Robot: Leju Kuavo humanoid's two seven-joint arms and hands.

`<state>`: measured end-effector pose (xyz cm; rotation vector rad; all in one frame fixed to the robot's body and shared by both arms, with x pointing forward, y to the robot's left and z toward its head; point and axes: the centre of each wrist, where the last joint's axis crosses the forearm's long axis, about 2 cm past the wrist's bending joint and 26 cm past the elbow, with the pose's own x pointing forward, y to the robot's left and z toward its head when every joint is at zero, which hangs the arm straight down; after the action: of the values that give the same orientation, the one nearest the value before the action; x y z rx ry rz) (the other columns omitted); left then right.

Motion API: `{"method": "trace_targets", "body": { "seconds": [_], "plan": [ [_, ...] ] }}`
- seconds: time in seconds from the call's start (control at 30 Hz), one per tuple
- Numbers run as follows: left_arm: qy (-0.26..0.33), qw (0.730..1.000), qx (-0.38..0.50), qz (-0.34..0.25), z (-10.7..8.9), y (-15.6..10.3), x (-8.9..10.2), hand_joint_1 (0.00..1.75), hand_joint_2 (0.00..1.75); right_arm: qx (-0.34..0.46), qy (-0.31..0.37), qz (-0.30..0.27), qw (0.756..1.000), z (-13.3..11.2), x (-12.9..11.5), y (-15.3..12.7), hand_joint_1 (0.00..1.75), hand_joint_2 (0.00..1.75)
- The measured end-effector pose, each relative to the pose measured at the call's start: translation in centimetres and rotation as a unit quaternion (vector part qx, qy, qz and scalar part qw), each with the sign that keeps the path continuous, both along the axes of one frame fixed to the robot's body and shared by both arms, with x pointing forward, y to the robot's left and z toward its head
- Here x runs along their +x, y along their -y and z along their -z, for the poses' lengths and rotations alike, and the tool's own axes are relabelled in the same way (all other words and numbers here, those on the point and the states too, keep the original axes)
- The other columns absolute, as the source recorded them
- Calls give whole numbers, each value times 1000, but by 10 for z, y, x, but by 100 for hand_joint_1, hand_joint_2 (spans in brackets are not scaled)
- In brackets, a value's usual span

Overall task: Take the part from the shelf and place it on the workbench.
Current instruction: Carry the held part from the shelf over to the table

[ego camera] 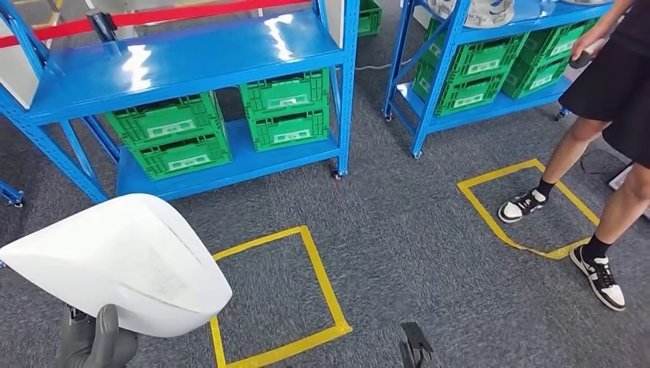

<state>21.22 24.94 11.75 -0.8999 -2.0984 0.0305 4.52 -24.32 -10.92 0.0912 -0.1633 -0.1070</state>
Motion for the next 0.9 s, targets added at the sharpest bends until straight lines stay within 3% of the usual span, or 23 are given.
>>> {"method": "trace_targets", "body": {
  "seconds": [0.4, 0.63, 0.9],
  "plan": [
    [-21, 999, 11, -33, 9, -8, -10, 175, 175, -1, -25, -12, 1000, 1, -4, 1, 0, 0],
    [-78, 994, 11, -79, 15, -15, -14, 175, 175, -8, -10, -32, 999, 1, -5, 1, 0, 0],
    [-73, 994, 14, -85, 14, -15, -9, 175, 175, -8, 8, -38, 999, 1, -4, 1, 0, 0]
  ]
}}
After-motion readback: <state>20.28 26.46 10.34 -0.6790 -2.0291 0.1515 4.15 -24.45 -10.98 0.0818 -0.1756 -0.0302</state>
